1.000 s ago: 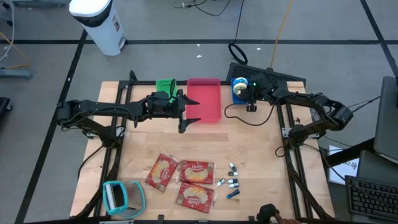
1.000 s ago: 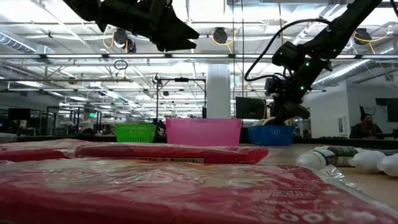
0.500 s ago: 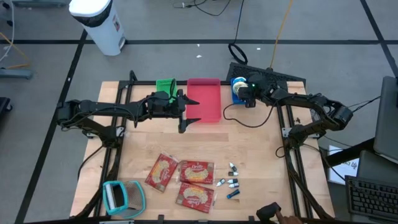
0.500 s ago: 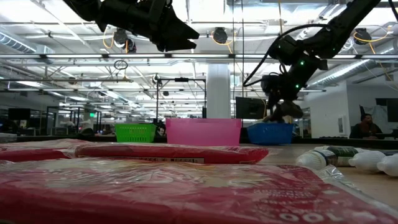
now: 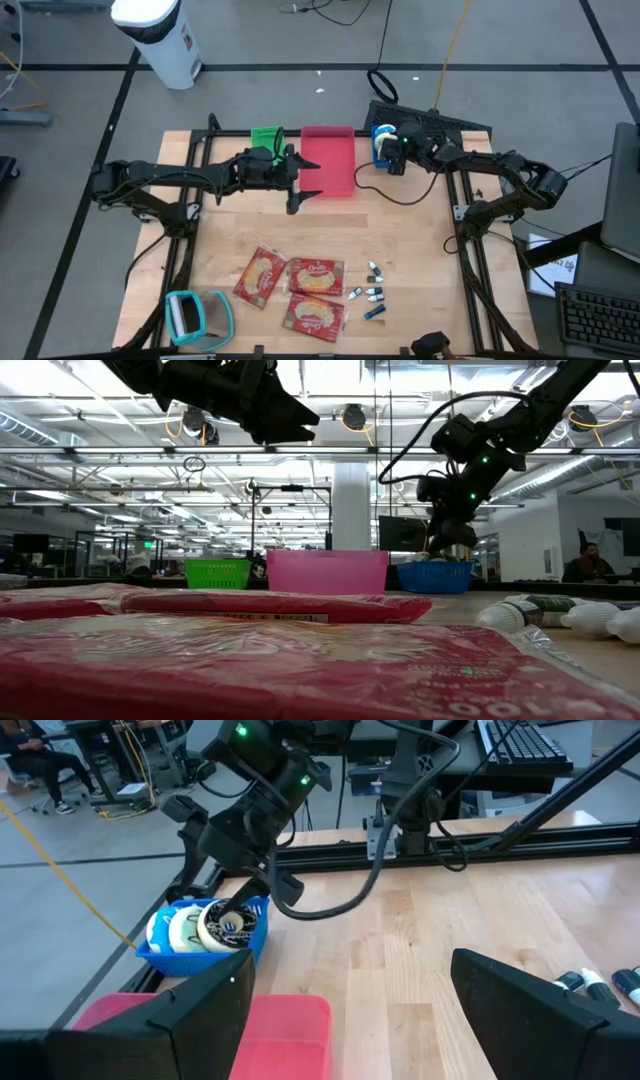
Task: Pick & Place Food Item
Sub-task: Put the top green food coloring bottle into the green bin
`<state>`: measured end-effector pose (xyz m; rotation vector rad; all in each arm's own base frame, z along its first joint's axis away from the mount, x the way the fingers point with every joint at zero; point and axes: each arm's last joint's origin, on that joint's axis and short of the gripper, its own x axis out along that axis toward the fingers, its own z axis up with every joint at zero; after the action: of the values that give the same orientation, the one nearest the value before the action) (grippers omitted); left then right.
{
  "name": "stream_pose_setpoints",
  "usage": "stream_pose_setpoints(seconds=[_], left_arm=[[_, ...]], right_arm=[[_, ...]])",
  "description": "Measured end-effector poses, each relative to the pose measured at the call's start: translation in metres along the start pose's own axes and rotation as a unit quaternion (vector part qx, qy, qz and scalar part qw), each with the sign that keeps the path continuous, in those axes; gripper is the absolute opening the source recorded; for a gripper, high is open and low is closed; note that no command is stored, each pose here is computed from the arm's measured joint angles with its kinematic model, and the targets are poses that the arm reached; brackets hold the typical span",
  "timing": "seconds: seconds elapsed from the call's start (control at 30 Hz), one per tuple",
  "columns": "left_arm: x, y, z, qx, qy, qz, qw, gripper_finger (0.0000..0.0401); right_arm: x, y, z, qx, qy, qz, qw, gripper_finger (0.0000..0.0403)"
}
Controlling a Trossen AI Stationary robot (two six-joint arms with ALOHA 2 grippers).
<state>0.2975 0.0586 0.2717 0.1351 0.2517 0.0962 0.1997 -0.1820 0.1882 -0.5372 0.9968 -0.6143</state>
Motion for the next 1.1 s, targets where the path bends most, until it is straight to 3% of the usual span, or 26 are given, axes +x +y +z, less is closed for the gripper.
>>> stream_pose_setpoints(seconds=[0.1, 0.27, 0.43, 0.53, 0.67, 0.77, 0.9, 1.1], left_arm=[[0.000, 0.000, 0.000, 0.001, 0.000, 0.001, 1.000, 0.0335], [-0.002, 0.001, -0.001, -0.017, 0.015, 0.027, 0.999, 0.0335], [-0.010, 0.001, -0.007, -0.039, 0.067, 0.041, 0.996, 0.0335], [-0.010, 0.000, -0.012, -0.076, 0.091, 0.047, 0.992, 0.0335], [-0.004, -0.008, -0.018, -0.135, 0.110, 0.016, 0.985, 0.0335], [0.005, -0.018, -0.027, -0.156, 0.129, -0.014, 0.979, 0.0335], [0.018, -0.032, -0.036, -0.151, 0.140, -0.039, 0.978, 0.0335], [0.025, -0.047, -0.032, -0.125, 0.103, -0.063, 0.985, 0.0335]], right_arm=[[-0.004, -0.002, 0.002, 0.002, -0.003, -0.015, 1.000, 0.0243], [-0.030, -0.006, 0.020, 0.016, -0.029, -0.087, 0.996, 0.0242], [-0.081, -0.001, 0.043, 0.108, -0.116, -0.119, 0.980, 0.0242], [-0.112, 0.009, 0.050, 0.192, -0.186, -0.060, 0.962, 0.0242], [-0.140, 0.038, 0.054, 0.262, -0.223, 0.106, 0.933, 0.0242], [-0.156, 0.073, 0.057, 0.266, -0.193, 0.209, 0.921, 0.0242], [-0.174, 0.128, 0.059, 0.269, -0.126, 0.292, 0.909, 0.0236], [-0.184, 0.196, 0.054, 0.276, -0.033, 0.350, 0.894, 0.0203]])
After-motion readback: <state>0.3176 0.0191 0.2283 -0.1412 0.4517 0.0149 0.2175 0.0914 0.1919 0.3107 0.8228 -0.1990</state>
